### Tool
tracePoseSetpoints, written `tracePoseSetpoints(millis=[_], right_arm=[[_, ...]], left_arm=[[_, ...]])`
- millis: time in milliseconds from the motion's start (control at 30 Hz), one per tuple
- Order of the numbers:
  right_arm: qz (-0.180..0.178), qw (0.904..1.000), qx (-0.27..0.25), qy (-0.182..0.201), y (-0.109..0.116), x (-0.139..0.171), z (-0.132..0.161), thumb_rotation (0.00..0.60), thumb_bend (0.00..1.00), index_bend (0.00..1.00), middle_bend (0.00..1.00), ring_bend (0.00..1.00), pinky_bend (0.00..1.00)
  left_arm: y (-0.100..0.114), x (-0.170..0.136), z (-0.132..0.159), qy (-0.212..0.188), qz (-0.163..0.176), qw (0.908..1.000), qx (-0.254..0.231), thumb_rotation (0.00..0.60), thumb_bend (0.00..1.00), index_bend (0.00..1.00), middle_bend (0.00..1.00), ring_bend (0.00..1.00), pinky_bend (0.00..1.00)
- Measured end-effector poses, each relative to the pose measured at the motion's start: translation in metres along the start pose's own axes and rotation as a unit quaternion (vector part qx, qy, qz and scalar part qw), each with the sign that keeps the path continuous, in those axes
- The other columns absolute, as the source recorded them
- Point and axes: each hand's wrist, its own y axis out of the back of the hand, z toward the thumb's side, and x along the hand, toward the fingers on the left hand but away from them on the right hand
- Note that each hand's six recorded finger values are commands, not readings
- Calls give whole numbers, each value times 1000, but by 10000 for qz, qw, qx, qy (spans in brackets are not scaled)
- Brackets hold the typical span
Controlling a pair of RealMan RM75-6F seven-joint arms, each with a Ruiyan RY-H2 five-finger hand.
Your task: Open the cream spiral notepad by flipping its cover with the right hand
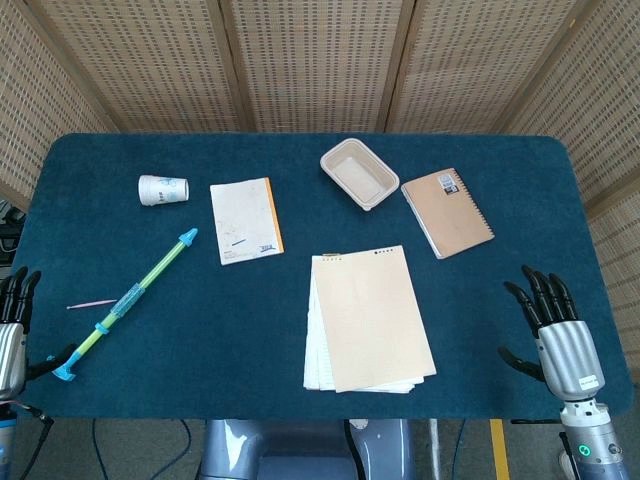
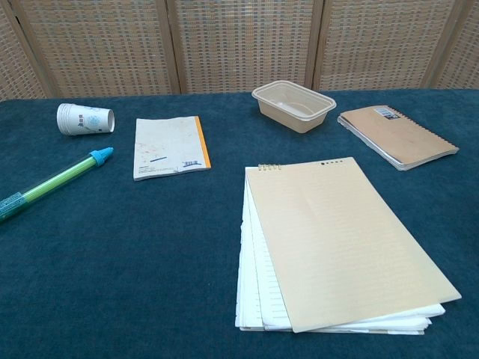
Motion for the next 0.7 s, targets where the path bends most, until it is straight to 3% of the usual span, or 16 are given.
tracePoseSetpoints(millis=[700], right_arm=[[13, 10000, 6, 37, -2, 2, 3, 600, 96, 163, 0, 0, 65]], left_arm=[[0, 1, 1, -30, -77, 10000, 52, 600, 160, 0, 0, 0, 136]])
